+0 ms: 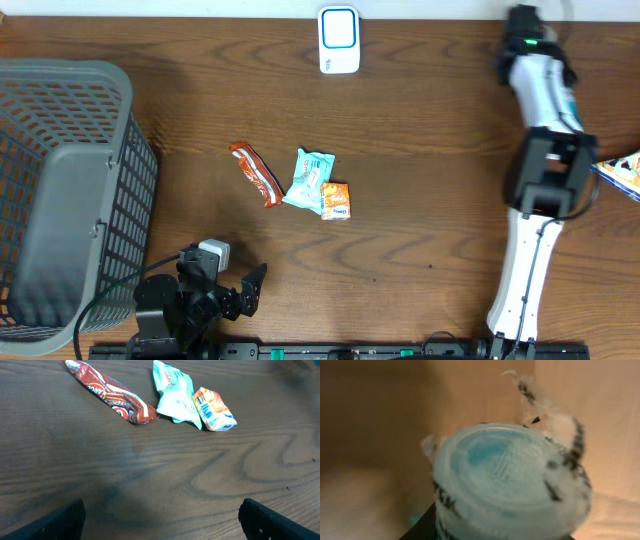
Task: Scan the item barcode
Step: 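Carry the mouthwash right and set it at the table's right edge, then reach the right gripper to the orange tissue pack and grasp it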
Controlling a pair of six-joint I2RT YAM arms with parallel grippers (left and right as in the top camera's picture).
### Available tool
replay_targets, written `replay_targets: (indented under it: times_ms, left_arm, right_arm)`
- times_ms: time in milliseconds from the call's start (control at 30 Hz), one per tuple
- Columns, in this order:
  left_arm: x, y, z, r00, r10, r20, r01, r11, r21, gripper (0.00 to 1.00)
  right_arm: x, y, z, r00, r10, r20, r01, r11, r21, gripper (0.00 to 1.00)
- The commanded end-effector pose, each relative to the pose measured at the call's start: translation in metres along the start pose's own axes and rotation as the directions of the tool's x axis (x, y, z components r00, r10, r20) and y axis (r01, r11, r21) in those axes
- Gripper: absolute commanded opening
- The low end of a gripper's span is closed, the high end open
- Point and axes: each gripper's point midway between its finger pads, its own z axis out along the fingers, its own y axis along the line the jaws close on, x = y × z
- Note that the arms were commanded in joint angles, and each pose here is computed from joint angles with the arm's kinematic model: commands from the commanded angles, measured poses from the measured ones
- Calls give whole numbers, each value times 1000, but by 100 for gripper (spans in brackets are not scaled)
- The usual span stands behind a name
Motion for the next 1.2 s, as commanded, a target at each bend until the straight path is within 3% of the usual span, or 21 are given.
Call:
replay_targets:
  times_ms: [0, 67, 133, 167, 233, 300, 333, 467, 567, 667, 767, 800, 867, 967, 1033, 1167]
  left_arm:
    - [-1, 0, -1, 1000, -3, 2, 3, 1000, 0, 98]
    - [-1, 0, -1, 1000, -3, 2, 3, 1000, -1, 98]
    - [-1, 0, -1, 1000, -3, 2, 3, 1000, 0, 98]
    - [-1, 0, -1, 1000, -3, 2, 3, 1000, -1, 98]
    - [-1, 0, -1, 1000, -3, 2, 3, 1000, -1, 98]
    - [-1, 0, -1, 1000, -3, 2, 3, 1000, -1, 98]
    - [-1, 0, -1, 1000, -3, 2, 3, 1000, 0, 98]
    - [-1, 0, -1, 1000, -3, 2, 3, 1000, -1, 98]
    - [-1, 0, -1, 1000, -3, 2, 3, 1000, -1, 98]
    - [-1, 0, -1, 1000, -3, 2, 3, 1000, -1, 98]
    - [-1, 0, -1, 1000, -3, 2, 3, 1000, -1, 98]
    - [-1, 0, -1, 1000, -3, 2, 3, 1000, -1, 98]
    - [-1, 0, -1, 1000, -3, 2, 3, 1000, -1, 98]
    - [-1, 0, -1, 1000, -3, 2, 3, 1000, 0, 98]
    - [-1, 0, -1, 1000, -3, 2, 3, 1000, -1, 98]
    - [-1, 0, -1, 1000, -3, 2, 3, 1000, -1, 98]
  right_arm:
    - [4, -49, 3, 967, 255, -2, -254, 965, -63, 5]
    - [18, -62, 21, 952, 302, -43, -304, 951, -54, 17]
    - [31, -73, 35, 936, 344, -77, -347, 937, -37, 21]
    - [36, -78, 40, 926, 366, -91, -370, 929, -29, 31]
    - [47, -86, 48, 902, 415, -118, -419, 908, -13, 67]
    - [53, -94, 49, 877, 461, -134, -466, 885, -4, 92]
    - [53, -95, 47, 871, 473, -134, -478, 878, -10, 99]
    - [33, -96, 20, 853, 512, -99, -521, 838, -161, 99]
    - [10, -99, -28, 807, 585, -76, -571, 742, -352, 99]
    - [-17, -90, -102, 790, 610, -65, -506, 589, -630, 99]
    - [-24, -75, -195, 821, 568, -57, -335, 398, -854, 99]
    - [-20, -65, -250, 846, 532, -36, -232, 305, -924, 99]
    - [-11, -51, -298, 876, 482, -16, -147, 235, -961, 99]
    - [19, -12, -361, 931, 350, -99, -146, 111, -983, 99]
    - [44, 16, -388, 965, 232, -123, -150, 103, -983, 99]
    - [93, 63, -425, 995, 26, -97, -100, 166, -981, 99]
